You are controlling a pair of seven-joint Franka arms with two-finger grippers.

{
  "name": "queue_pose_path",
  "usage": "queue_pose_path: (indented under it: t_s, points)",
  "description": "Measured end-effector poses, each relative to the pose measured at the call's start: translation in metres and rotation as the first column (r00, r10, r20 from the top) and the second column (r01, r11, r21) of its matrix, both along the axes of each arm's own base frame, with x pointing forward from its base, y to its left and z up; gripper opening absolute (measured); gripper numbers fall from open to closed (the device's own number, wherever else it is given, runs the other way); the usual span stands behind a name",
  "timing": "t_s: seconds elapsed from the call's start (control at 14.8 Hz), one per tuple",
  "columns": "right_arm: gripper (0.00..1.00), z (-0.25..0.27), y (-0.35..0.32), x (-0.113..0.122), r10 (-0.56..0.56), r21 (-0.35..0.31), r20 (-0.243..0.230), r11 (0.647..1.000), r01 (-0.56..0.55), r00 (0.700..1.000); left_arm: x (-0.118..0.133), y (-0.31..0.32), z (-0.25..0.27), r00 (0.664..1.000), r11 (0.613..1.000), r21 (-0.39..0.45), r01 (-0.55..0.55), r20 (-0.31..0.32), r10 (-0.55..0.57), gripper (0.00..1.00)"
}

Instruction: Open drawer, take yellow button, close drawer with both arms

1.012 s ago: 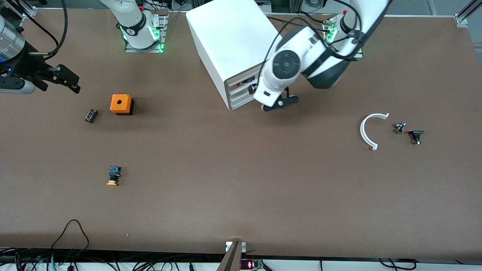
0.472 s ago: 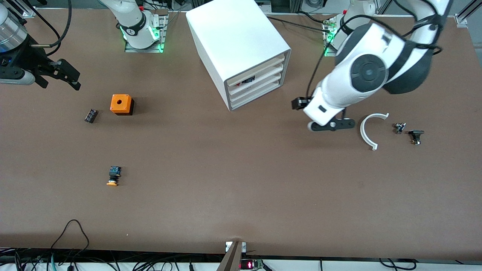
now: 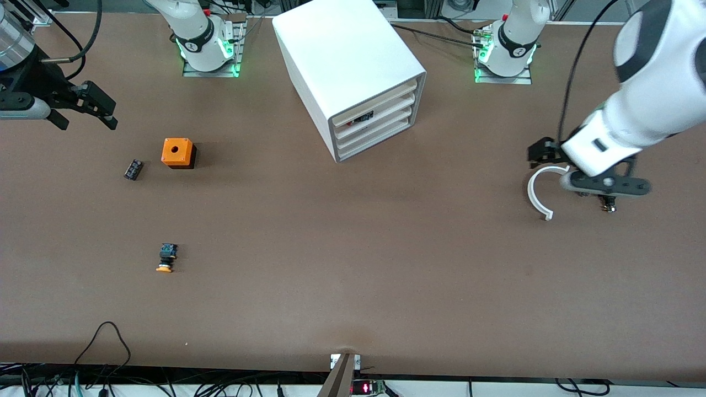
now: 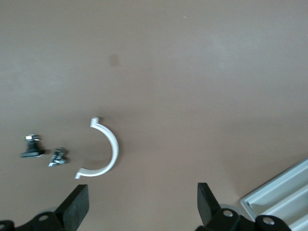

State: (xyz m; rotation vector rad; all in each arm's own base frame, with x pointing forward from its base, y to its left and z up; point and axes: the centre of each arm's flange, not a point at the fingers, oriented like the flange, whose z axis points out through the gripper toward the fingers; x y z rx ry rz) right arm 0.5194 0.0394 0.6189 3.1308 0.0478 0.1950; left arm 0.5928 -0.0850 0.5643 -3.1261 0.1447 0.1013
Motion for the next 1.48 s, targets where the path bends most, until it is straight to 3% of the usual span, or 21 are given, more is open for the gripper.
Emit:
queue_pose_path:
  t_s: [0.2, 0.4, 1.48]
  points:
    - [1.00, 0.005, 0.000, 0.002, 0.015, -0.001, 0.010, 1.000, -0.015, 1.000, -0.019, 0.018, 0.026, 0.997, 1.000, 0.005, -0.023, 0.074, 0.022, 1.00]
    - [1.00, 0.009, 0.002, 0.007, 0.021, 0.000, 0.009, 1.000, -0.021, 1.000, -0.039, 0.025, 0.030, 0.994, 0.999, 0.008, -0.032, 0.109, 0.031, 1.00]
    - [1.00, 0.014, 0.006, 0.020, 0.030, 0.004, -0.014, 1.000, -0.030, 0.999, -0.044, 0.033, 0.022, 0.996, 0.999, 0.013, -0.042, 0.079, 0.041, 1.00]
